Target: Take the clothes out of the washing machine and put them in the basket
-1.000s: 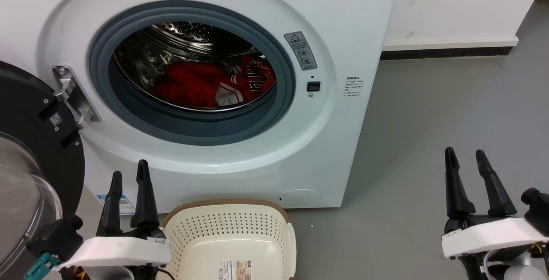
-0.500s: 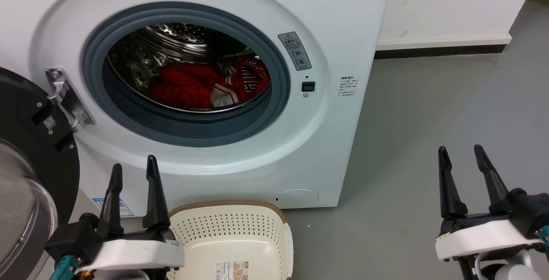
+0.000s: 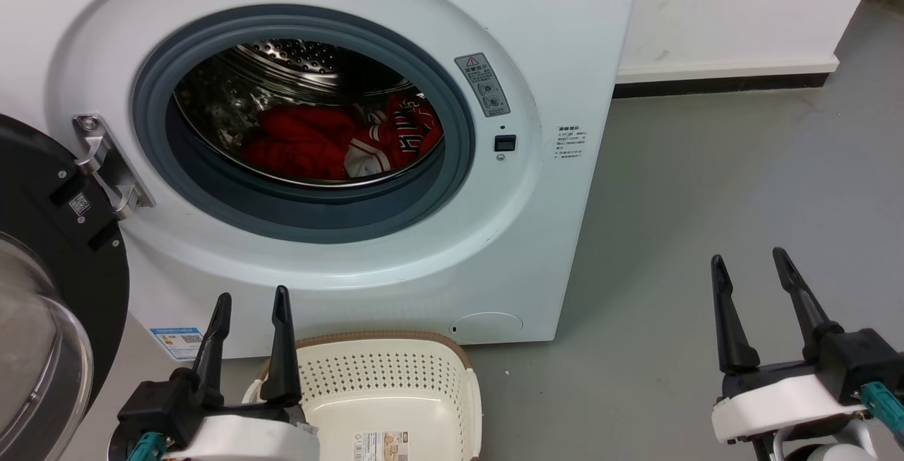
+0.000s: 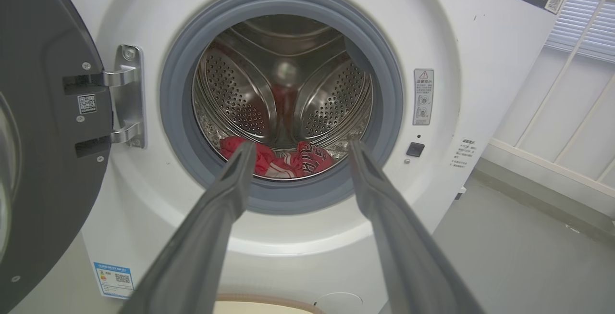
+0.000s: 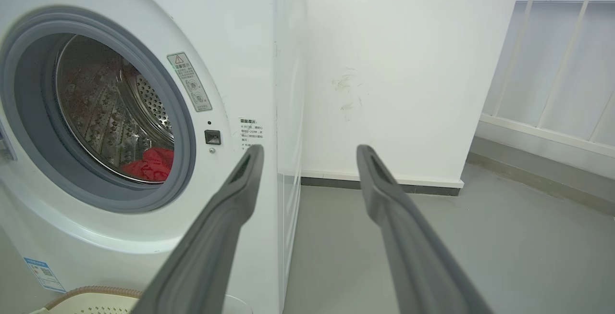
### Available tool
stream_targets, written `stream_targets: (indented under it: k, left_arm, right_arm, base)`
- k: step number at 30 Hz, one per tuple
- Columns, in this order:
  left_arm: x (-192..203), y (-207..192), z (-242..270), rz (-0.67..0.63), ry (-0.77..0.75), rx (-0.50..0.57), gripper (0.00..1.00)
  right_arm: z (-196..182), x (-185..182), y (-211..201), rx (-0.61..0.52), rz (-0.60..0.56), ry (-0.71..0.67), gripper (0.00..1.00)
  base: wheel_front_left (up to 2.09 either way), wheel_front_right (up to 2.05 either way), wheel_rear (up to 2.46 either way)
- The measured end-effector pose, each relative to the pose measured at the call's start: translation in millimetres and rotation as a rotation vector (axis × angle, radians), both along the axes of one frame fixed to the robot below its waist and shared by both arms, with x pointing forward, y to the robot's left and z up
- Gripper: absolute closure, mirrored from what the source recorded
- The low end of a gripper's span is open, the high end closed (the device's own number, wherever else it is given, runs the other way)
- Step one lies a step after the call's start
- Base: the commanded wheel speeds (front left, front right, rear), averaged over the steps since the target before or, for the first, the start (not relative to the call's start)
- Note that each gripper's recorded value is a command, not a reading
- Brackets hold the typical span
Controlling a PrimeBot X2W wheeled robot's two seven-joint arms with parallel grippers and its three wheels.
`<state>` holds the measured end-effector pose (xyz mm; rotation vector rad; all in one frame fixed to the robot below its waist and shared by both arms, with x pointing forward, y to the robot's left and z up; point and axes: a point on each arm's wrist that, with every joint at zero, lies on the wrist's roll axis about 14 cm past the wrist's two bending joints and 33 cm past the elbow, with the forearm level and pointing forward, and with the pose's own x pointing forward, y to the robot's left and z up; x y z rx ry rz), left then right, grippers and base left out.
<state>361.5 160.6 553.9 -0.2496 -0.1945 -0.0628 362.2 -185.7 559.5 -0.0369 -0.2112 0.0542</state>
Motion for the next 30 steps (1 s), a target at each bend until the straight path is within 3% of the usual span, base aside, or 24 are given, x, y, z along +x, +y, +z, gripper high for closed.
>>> stream_targets:
  k: [9,23,30]
  left_arm:
    - [-3,-8,-6,-0.024,0.000,0.088,0.00]
    - [-5,-14,-19,-0.043,0.018,0.191,0.00]
    - [-5,-11,-17,-0.025,0.008,0.193,0.00]
  right_arm:
    - [-30,-5,-7,-0.028,-0.022,0.082,0.00]
    - [-28,-7,-2,-0.142,-0.012,0.065,0.00]
    - [-27,-7,-1,-0.186,-0.009,0.055,0.00]
  base:
    - [0.00,0.00,0.00]
    - [0.00,0.00,0.00]
    - [0.00,0.00,0.00]
